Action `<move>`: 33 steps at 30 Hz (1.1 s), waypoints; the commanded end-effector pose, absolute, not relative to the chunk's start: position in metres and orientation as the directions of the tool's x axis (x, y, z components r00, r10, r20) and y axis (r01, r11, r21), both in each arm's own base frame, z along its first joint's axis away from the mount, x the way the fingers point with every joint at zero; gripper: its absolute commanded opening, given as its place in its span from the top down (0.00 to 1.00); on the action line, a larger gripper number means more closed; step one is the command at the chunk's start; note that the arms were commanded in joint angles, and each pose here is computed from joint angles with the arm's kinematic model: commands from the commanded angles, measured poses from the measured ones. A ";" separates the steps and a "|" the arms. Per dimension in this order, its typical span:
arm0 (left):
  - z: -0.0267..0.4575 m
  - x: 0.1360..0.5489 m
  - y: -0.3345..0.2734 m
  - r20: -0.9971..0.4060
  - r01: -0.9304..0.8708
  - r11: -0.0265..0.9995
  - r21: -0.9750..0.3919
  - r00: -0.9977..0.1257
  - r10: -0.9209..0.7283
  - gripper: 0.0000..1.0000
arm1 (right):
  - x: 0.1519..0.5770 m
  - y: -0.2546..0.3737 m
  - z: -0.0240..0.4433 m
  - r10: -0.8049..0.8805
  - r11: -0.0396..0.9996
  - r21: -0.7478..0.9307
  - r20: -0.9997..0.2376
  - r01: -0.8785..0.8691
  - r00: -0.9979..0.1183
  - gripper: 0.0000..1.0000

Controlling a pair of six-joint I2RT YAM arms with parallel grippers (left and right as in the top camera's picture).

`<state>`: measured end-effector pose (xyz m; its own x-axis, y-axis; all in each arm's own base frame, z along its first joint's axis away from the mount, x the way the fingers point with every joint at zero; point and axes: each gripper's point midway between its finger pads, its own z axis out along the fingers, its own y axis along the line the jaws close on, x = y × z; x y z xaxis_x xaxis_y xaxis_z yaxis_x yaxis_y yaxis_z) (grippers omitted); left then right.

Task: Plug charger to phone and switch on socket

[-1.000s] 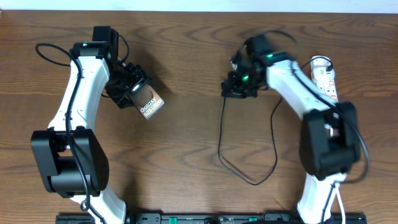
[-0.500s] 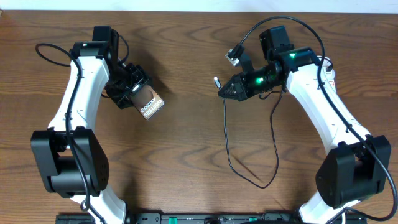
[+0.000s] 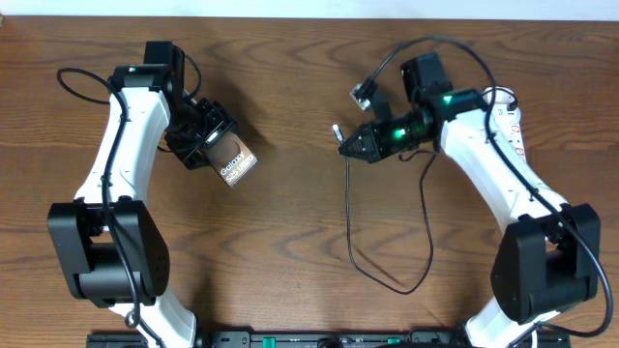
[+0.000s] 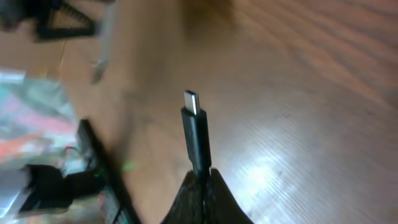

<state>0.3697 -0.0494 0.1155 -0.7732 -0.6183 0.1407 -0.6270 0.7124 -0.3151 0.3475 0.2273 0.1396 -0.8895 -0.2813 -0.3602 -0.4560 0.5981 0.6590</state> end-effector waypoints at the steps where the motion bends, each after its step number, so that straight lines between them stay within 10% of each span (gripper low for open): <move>1: 0.135 0.377 -0.053 0.110 -0.605 0.707 -0.366 -0.782 -0.613 0.39 | 0.353 0.212 0.099 -0.186 0.727 0.608 -0.274 -0.320 -0.944 0.99; 14: 0.135 0.377 -0.053 0.111 -0.608 0.705 -0.366 -0.780 -0.615 0.39 | 0.369 0.201 0.083 -0.004 0.789 0.597 -0.232 -0.145 -0.973 0.36; 33: 0.159 0.373 -0.096 0.383 -0.732 0.476 -0.487 -0.669 -0.637 0.39 | 0.393 0.188 0.112 0.204 0.809 0.583 -0.172 0.067 -0.964 0.32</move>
